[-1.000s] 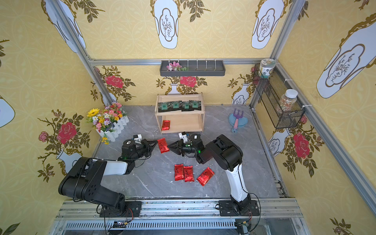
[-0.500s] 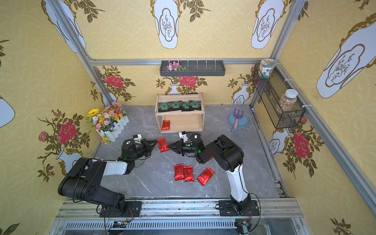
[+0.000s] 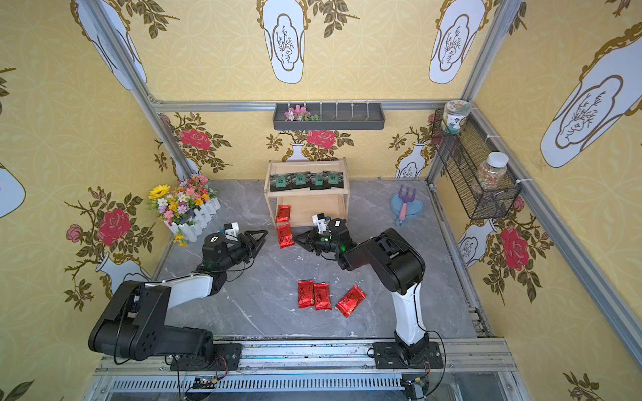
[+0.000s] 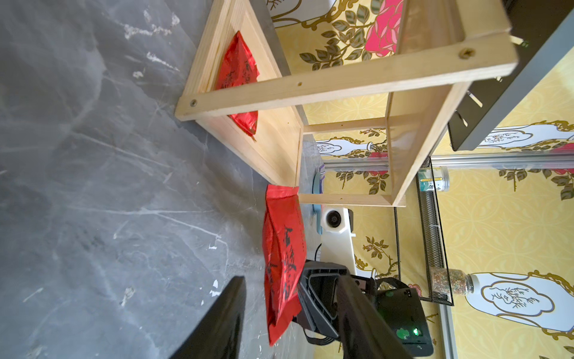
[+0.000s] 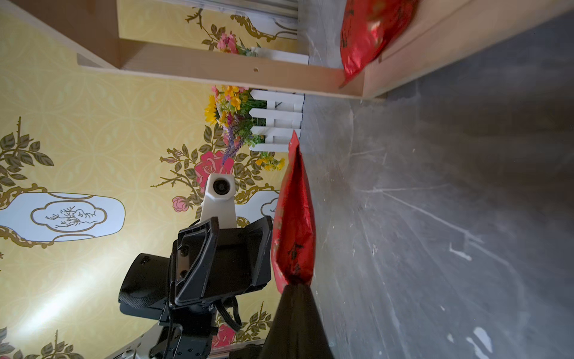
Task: Place the tea bags on the shelf by color
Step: Pick up the tea bag from the center of the board, then place the tea bag on the shelf.
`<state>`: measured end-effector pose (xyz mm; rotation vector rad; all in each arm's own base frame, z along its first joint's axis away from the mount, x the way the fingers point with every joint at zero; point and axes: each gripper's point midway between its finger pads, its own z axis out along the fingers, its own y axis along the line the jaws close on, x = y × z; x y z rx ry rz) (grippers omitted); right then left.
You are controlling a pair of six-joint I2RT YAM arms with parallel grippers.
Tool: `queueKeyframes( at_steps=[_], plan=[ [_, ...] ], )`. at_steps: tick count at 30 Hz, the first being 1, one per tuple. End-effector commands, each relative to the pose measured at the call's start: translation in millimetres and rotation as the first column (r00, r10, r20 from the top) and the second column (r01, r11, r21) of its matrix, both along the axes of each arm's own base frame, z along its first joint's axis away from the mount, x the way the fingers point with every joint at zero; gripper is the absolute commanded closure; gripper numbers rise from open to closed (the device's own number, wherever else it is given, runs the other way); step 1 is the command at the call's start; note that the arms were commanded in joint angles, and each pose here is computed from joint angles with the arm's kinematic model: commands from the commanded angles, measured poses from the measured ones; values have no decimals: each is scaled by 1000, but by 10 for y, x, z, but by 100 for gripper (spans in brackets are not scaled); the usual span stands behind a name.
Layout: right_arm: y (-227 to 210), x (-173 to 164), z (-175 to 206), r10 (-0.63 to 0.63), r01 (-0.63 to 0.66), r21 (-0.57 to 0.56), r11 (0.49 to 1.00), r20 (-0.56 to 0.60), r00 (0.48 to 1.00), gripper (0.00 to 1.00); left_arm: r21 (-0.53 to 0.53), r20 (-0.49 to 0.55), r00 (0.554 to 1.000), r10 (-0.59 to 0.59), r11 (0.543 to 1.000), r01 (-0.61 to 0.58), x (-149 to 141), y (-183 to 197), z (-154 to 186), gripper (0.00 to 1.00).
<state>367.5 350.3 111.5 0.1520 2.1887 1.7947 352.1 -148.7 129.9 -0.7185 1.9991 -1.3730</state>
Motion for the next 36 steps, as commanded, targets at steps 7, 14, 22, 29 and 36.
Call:
queueKeyframes(
  at_steps=[7,14,22,29,36],
  plan=[
    [-257,459,-10,-127,159,-171,972,187,974,99,91,-1,998,-65,994,65,-68,-8,115,44],
    [-282,726,-109,-174,230,-249,941,228,958,98,91,7,996,-87,992,86,-117,-31,158,43],
    [-322,948,-229,-237,304,-312,900,235,943,96,92,11,996,-87,992,86,-135,-22,153,43],
    [-265,1076,-264,-232,307,-339,889,245,941,93,91,4,996,-88,992,88,-130,-20,126,43],
    [-238,1158,-325,-235,311,-352,883,242,941,91,94,2,996,-88,992,88,-126,-17,112,43]
  ],
)
